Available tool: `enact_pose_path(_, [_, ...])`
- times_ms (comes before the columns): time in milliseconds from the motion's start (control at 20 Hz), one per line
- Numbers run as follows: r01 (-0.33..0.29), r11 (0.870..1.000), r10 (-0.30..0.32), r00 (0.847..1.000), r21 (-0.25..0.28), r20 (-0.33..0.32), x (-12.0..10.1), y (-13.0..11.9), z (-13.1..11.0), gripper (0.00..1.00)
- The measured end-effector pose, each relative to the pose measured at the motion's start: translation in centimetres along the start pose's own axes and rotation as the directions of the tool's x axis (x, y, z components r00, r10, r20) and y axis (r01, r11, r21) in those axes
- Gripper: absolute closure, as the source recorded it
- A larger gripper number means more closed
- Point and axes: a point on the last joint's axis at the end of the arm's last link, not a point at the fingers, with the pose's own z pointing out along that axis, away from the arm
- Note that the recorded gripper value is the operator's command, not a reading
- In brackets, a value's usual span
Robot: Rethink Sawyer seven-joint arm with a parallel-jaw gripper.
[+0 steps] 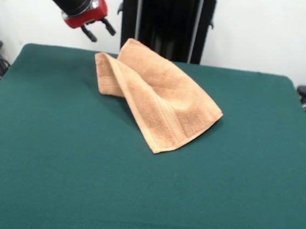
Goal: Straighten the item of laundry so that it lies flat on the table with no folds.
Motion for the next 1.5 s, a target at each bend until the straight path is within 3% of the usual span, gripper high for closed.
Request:
enact_pose_path(650, [-0.024,0.999,0.023,0.999,0.028,0.039,3.8,-2.0,0.0,0.00])
enact_pose_path(1150, [-0.008,0.999,0.002,0.993,0.050,0.117,3.7,-1.7,0.9,0.00])
enact_pose_path(1500, [-0.018,0.999,0.013,0.988,0.034,0.155,3.7,-2.1,1.4,0.00])
